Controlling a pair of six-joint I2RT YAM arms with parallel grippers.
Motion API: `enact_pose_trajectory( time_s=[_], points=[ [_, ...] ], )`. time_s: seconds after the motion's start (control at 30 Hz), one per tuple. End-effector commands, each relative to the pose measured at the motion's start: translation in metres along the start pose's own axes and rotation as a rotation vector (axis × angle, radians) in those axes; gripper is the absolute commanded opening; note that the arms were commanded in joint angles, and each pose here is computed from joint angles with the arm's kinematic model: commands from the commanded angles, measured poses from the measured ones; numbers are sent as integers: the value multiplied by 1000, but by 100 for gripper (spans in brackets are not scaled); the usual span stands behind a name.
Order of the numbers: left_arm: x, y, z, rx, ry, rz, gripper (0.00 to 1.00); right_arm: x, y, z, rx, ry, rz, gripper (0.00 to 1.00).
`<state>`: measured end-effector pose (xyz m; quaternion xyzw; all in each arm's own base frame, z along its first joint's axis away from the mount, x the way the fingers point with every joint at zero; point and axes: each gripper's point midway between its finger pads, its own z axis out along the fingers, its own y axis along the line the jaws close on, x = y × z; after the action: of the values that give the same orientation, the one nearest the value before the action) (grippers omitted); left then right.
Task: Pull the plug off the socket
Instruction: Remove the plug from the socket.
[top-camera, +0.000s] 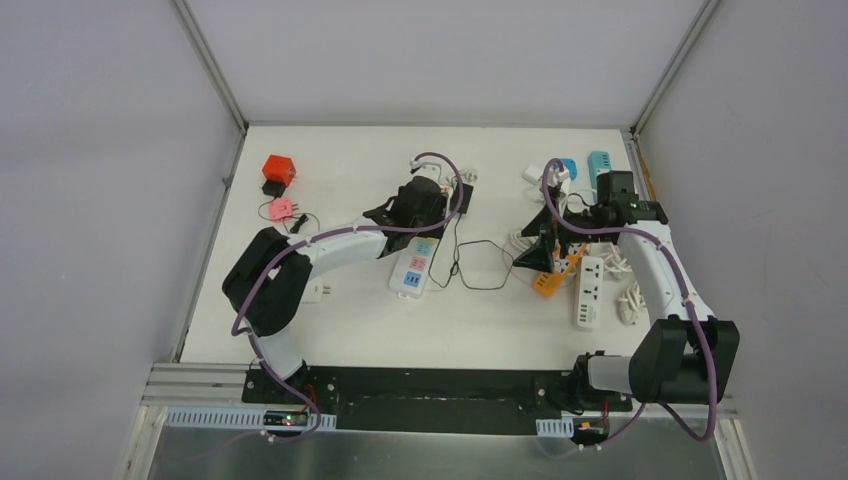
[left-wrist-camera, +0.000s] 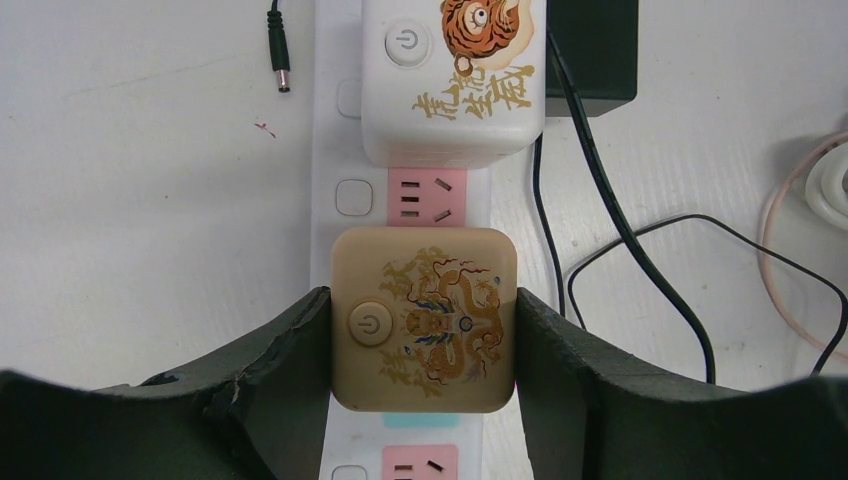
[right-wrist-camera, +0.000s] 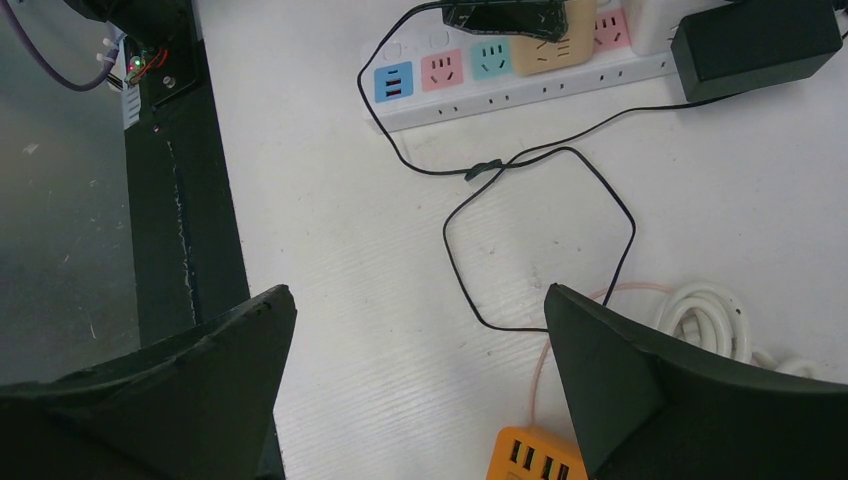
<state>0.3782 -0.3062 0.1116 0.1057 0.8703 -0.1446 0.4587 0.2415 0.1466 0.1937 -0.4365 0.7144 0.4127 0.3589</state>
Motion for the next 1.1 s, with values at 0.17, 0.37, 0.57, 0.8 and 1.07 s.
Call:
enact_pose_trajectory(
  time_s=[0.17, 0.37, 0.57, 0.8, 1.07],
  points=[
    [-4, -7, 2, -4, -7, -68, 0, -18, -1, -4, -10, -39, -67, 100],
    [-2, -8, 1, -2, -4, -116, 0, -17, -1, -2, -22, -44, -53, 100],
    [0, -10, 0, 5, -2, -153, 0, -18, -4, 4, -62, -73, 40, 100],
    [9, -15, 3, 18, 25, -230, 0, -20, -46, 26, 15, -126, 318, 93],
    [17, -20, 7, 16, 50, -335, 0, -18, -62, 82, -39, -132, 632, 41]
  ],
)
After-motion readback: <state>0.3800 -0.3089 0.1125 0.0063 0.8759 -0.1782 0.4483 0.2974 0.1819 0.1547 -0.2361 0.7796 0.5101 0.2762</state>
